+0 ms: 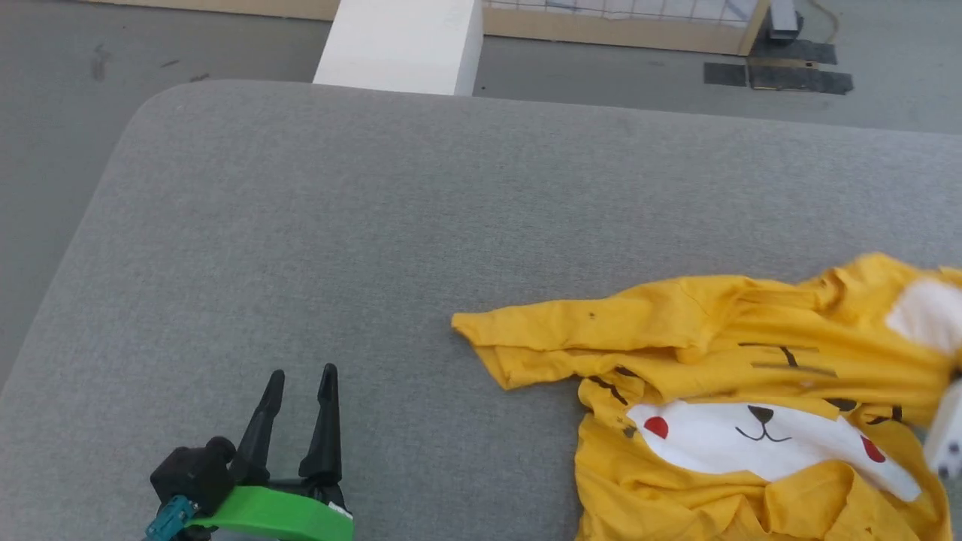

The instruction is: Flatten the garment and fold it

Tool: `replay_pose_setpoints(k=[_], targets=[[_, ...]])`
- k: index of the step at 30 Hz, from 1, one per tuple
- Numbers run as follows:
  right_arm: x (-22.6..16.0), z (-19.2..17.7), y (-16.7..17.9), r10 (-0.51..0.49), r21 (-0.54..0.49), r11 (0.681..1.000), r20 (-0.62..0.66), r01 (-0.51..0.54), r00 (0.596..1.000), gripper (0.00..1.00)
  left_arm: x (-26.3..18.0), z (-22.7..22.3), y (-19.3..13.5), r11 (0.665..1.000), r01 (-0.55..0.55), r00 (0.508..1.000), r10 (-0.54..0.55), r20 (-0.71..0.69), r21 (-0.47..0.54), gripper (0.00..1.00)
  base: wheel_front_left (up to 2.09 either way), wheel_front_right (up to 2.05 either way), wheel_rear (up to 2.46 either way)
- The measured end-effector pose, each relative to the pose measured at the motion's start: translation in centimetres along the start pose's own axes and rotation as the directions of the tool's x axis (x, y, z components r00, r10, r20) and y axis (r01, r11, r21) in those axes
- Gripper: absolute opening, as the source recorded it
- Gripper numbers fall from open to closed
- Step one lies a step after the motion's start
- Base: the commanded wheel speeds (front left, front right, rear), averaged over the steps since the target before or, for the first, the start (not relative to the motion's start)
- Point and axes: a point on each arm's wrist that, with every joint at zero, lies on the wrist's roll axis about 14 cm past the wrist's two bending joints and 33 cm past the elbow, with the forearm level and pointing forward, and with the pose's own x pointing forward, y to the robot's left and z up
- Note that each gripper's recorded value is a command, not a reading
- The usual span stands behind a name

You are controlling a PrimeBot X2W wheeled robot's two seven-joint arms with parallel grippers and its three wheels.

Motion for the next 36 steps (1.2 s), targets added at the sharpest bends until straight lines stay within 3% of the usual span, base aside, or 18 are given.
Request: replay_pose_setpoints(k=[3,5,6,10,14,23,27,36], targets=[[-1.3,-3.5,-1.2,-0.026,0.039,0.999,-0.074,0.029,0.997,0.03,0.1,-0.3,-0.4,1.0,0.012,1.0,-0.012,-0.007,-0.004,1.0,0.0,0.0,0.0],[-2.0,-5.3,-1.3,-0.03,0.068,0.997,-0.101,0.037,0.994,0.53,0.1,-0.4,-0.6,1.0,0.02,1.0,-0.02,-0.009,-0.006,1.0,0.0,0.0,0.0],[-2.1,-5.5,-1.2,-0.029,0.078,0.996,-0.1,0.037,0.995,1.0,0.1,-0.3,-0.7,1.0,0.022,1.0,-0.023,-0.009,-0.007,1.0,0.0,0.0,0.0],[-2.6,-4.8,-0.3,-0.005,0.103,0.995,-0.055,0.01,0.998,1.0,0.0,-0.2,-1.0,0.999,0.032,0.999,-0.032,-0.003,-0.008,1.0,0.0,0.0,0.0],[-3.6,-1.4,1.3,0.048,0.083,0.995,0.052,-0.052,0.997,1.0,-0.4,-0.2,-1.1,0.999,0.034,0.999,-0.034,-0.005,-0.007,1.0,0.0,0.0,0.0],[-6.6,6.2,5.5,0.206,-0.041,0.979,0.181,-0.202,0.962,1.0,-0.8,-0.4,-1.4,0.999,0.037,0.999,-0.037,-0.007,-0.018,1.0,0.0,0.0,0.0],[-6.0,6.9,9.3,0.306,-0.106,0.95,0.127,-0.294,0.943,1.0,-0.7,-0.7,-1.0,1.0,0.021,1.0,-0.021,-0.018,-0.019,1.0,0.0,0.0,0.0],[-2.8,1.6,15.6,0.401,-0.189,0.881,-0.184,-0.433,0.897,1.0,-0.7,-0.7,0.5,0.999,-0.031,0.999,0.031,-0.021,-0.016,1.0,0.0,0.0,0.0]])
